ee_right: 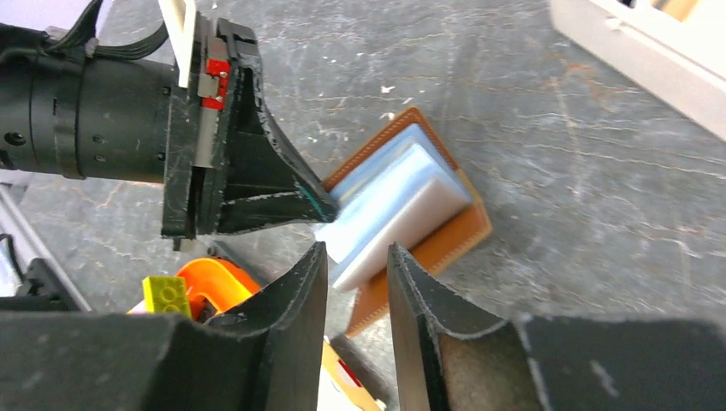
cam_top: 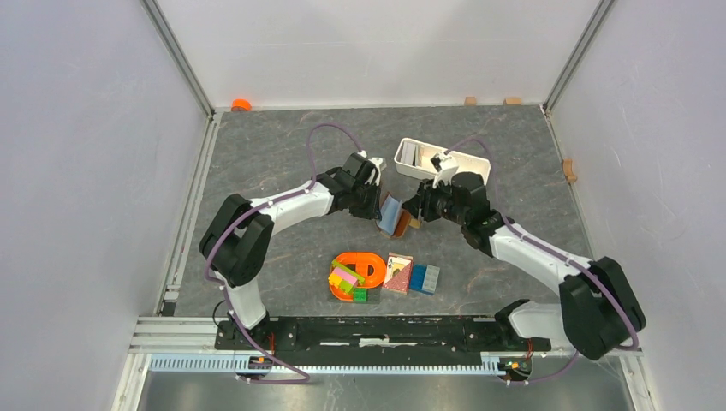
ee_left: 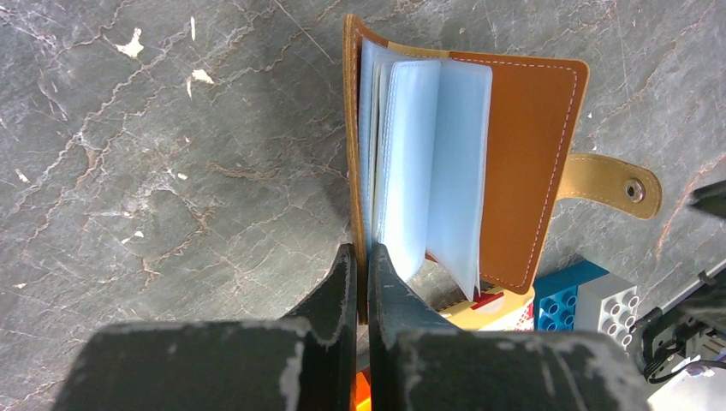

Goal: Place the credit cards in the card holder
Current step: Open the card holder at the center of the board.

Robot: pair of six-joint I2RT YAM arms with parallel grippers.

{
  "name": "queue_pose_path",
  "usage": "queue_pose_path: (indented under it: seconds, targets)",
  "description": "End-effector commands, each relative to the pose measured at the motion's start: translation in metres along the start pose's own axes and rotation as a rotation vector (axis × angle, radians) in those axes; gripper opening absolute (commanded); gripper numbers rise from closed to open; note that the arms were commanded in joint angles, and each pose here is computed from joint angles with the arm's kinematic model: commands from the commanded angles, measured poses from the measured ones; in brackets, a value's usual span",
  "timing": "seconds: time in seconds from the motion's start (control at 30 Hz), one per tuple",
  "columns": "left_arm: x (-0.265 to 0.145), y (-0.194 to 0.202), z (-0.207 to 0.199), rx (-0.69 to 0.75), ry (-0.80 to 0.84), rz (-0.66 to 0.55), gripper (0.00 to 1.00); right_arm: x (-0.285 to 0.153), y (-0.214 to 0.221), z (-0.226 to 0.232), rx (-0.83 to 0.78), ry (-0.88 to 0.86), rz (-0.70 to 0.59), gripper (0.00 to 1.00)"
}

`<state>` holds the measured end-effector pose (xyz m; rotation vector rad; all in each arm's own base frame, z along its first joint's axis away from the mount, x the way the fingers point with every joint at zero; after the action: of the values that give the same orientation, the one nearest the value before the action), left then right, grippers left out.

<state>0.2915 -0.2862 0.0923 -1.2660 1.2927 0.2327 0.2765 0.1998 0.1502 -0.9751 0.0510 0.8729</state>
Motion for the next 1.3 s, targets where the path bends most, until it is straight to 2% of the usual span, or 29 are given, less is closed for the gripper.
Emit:
queue_pose_path:
  seconds: [0.0,0.2,0.4,0.63,0.77,1.03,1.27]
  targets:
    - [-0.003,0.016,0.005,-0.034,-0.032,0.050,0.02,0.018,-0.008,0.030,0.034,-0.149,0.022,0.35]
    - [-0.003,0.016,0.005,-0.037,-0.027,0.047,0.02,0.042,0.000,0.045,0.045,-0.210,0.088,0.31]
    - [-0.002,0.017,0.004,-0.046,-0.025,0.048,0.02,0.065,0.012,0.034,0.069,-0.160,0.133,0.30]
    - [0.000,0.024,0.016,-0.062,-0.096,0.057,0.02,0.066,0.032,-0.014,0.073,0.108,0.140,0.30]
    - [0.003,0.029,0.027,-0.073,-0.148,0.068,0.02,0.060,0.046,-0.034,0.066,0.199,0.150,0.30]
    - [0.006,0.031,0.037,-0.084,-0.172,0.087,0.25,0.058,0.067,-0.053,0.049,0.242,0.192,0.33]
    - [-0.007,0.013,0.035,-0.028,-0.167,0.027,0.57,0.063,0.068,-0.046,0.006,0.167,0.210,0.45]
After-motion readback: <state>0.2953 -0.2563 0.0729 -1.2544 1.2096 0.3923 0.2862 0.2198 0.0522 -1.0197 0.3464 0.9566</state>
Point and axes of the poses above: each gripper's point midway between its finger pads, its own x axis out along the fingers, its own z axis along the line the jaws close on, y = z × x, the point moved 4 cm from there along -x, back along the fingers, and after that the axes turned 13 degrees about x, right-handed, at the moved point
